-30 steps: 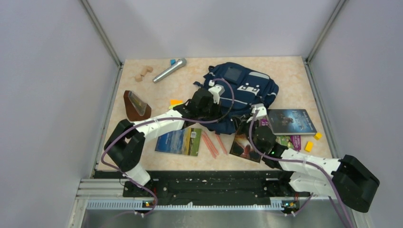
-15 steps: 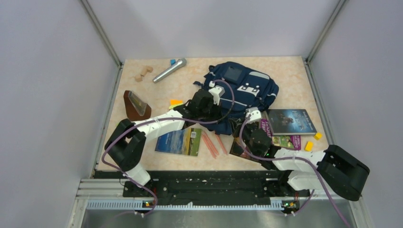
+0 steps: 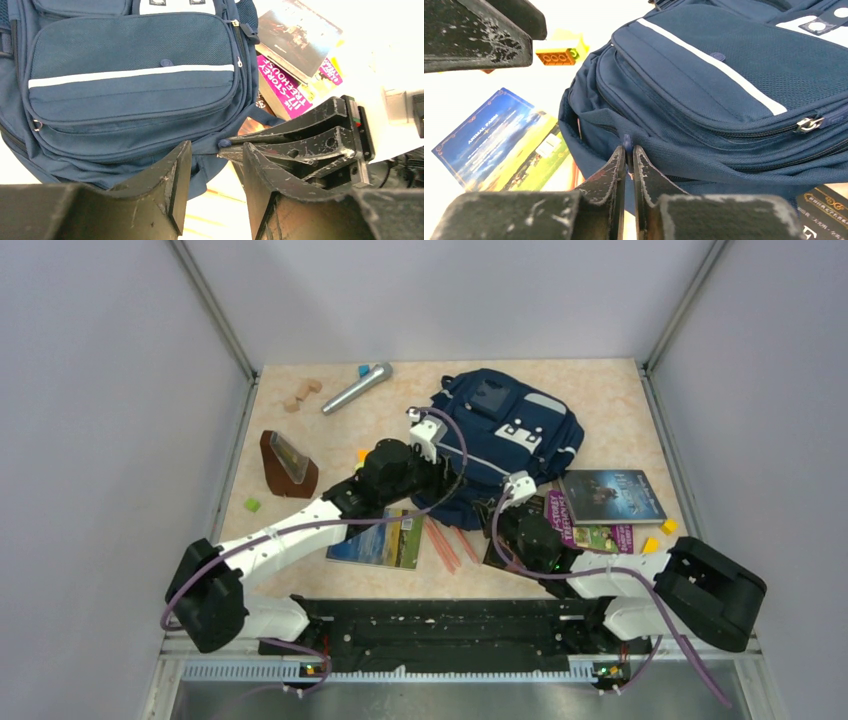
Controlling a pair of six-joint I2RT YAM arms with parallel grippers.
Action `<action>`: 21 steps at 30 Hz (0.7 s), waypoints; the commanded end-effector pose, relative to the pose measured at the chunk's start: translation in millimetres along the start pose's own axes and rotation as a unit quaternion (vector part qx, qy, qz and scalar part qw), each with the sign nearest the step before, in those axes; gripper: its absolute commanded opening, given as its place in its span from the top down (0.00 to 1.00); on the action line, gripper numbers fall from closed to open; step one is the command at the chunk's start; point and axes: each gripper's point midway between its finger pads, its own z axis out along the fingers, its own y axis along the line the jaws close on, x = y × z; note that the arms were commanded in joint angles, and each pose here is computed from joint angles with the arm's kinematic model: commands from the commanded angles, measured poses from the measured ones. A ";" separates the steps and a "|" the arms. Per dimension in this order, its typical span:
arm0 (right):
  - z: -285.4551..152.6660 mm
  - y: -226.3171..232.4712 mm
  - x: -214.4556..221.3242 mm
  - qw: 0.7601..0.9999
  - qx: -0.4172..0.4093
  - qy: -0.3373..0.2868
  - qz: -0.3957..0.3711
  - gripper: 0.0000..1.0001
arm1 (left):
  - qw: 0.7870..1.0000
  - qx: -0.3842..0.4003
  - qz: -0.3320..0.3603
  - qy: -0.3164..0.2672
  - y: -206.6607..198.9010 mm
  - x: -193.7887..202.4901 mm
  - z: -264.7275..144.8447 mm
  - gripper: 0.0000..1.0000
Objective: Pack the student bag
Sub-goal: Unzip the student bag at the center of the board.
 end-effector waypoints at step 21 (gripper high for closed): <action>-24.9 -63.9 -48.2 0.989 0.107 0.006 0.106 0.40 | 0.996 0.073 -0.052 -0.014 -42.0 59.1 1.5 0.50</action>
